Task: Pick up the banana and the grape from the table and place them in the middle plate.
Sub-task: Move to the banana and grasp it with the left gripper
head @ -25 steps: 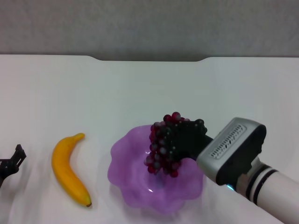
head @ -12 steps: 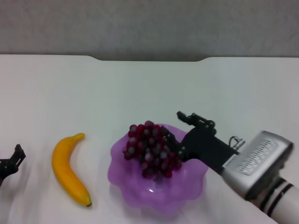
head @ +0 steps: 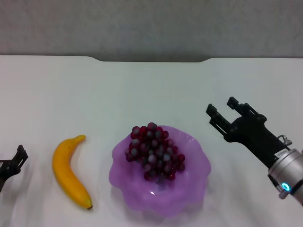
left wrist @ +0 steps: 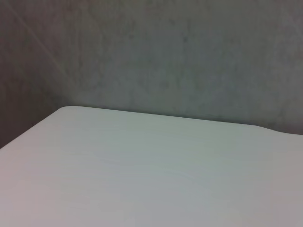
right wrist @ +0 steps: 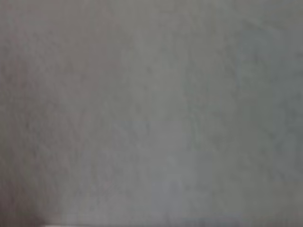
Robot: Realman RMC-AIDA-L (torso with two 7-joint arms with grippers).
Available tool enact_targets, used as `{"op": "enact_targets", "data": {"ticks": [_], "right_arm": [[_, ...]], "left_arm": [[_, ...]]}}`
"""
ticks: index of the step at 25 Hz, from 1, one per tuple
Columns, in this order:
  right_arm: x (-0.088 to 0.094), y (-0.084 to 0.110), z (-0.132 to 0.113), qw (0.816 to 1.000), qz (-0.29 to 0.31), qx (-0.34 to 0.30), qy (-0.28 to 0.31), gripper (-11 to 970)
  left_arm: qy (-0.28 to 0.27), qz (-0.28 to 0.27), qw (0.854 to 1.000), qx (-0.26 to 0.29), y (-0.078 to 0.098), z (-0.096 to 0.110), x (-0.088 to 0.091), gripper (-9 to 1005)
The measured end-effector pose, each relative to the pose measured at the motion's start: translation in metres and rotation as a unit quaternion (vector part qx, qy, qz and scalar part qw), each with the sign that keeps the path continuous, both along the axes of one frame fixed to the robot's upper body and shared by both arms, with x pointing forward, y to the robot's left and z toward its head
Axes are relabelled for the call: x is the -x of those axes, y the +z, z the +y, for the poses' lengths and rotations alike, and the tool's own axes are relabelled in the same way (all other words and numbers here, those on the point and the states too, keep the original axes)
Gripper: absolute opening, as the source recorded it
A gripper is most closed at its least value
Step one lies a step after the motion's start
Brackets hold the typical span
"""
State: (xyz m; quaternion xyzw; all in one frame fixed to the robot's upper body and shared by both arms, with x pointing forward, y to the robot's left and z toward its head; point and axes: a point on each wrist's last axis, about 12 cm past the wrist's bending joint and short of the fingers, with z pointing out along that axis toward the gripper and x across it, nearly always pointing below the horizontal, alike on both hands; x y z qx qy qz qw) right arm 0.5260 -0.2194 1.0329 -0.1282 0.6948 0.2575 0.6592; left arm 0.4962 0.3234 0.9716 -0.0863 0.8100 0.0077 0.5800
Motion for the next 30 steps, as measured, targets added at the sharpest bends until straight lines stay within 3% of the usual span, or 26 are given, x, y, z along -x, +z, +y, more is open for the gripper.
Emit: {"op": "enact_targets", "data": {"ticks": [7, 13, 18, 22, 27, 30], "right_arm": [[-0.001, -0.016, -0.009, 0.995, 0.001, 0.101, -0.003, 718], [-0.002, -0.024, -0.041, 0.986, 0.01, 0.143, -0.089, 707], [0.002, -0.035, -0.074, 0.965, 0.023, 0.218, -0.141, 707], [0.007, -0.044, -0.083, 0.947, 0.037, 0.279, -0.156, 707], [0.013, -0.049, -0.088, 0.943, 0.048, 0.287, -0.164, 706], [0.012, -0.049, -0.089, 0.942, 0.05, 0.288, -0.163, 706]], "left_arm": [[-0.01, -0.01, 1.0, 0.021, 0.004, -0.009, -0.005, 879], [-0.006, -0.012, 1.0, 0.026, 0.002, -0.01, 0.001, 880], [-0.023, -0.027, 0.998, 0.044, 0.005, -0.021, 0.003, 880], [-0.039, -0.034, 0.996, 0.068, 0.009, -0.031, 0.001, 880], [-0.06, -0.049, 0.991, 0.105, 0.021, -0.046, 0.003, 880], [-0.087, -0.05, 0.988, 0.114, 0.043, -0.049, 0.0, 880]]}}
